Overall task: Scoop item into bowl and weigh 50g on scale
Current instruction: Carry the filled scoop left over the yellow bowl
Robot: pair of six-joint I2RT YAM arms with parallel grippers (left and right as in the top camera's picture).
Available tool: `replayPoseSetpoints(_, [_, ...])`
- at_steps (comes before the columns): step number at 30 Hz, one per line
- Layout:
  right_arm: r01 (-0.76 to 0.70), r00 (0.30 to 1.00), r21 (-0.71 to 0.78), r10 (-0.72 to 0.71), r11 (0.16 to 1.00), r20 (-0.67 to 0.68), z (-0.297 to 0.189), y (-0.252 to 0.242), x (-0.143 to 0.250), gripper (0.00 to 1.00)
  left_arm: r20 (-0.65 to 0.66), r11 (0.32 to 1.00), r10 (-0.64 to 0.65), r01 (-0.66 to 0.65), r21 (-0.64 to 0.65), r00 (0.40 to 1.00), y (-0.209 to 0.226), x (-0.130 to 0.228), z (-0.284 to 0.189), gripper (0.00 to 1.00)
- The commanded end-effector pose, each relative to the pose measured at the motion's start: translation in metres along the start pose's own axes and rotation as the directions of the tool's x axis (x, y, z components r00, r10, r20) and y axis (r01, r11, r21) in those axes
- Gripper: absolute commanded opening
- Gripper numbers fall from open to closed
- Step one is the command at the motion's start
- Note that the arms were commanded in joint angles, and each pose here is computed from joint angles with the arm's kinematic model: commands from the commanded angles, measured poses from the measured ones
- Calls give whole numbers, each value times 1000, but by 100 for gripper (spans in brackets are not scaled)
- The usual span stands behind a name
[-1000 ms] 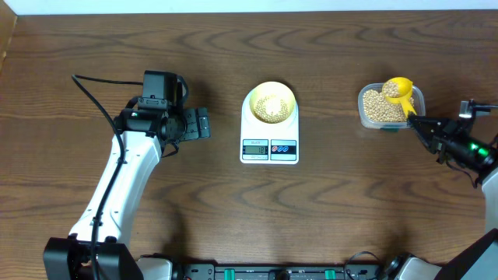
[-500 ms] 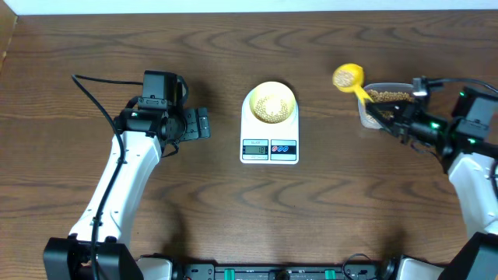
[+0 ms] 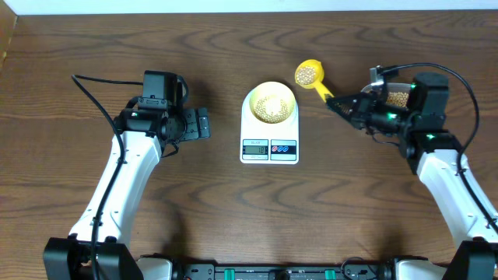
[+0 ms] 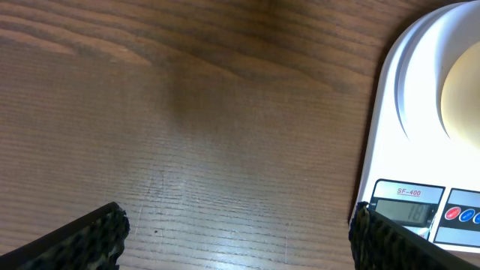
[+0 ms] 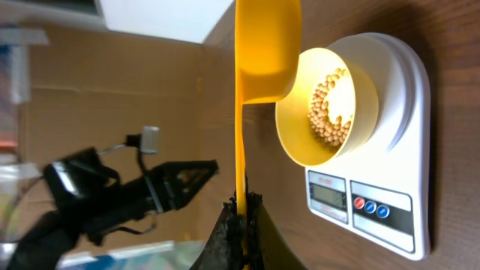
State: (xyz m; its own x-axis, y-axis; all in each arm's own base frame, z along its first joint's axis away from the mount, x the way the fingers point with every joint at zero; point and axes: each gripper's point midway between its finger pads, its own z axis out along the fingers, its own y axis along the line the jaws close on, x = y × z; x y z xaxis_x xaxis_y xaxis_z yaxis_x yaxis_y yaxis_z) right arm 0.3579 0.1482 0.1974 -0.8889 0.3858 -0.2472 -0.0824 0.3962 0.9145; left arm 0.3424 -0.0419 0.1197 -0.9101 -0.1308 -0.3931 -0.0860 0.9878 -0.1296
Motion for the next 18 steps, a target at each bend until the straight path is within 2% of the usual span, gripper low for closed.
replayPoseSetpoints(1, [183,982,72,-185,980,22,15,0,3,1,19,1000,9,-9,-10,1000,1,-7,-4,97])
replayPoseSetpoints(6, [358,932,163,-362,919,-6,33,-5,14,1,19,1000,9,-9,-10,1000,1,-7,-4,97])
replayPoseSetpoints(12, [473,879,244,-472,847,-65,45,-15,28,1,19,1000,9,-9,-10,1000,1,-7,-4,97])
replayPoseSetpoints(18, [644,760,281,-638,711,-128,55,-15,36,1,19,1000,9,-9,-10,1000,1,-7,-4,97])
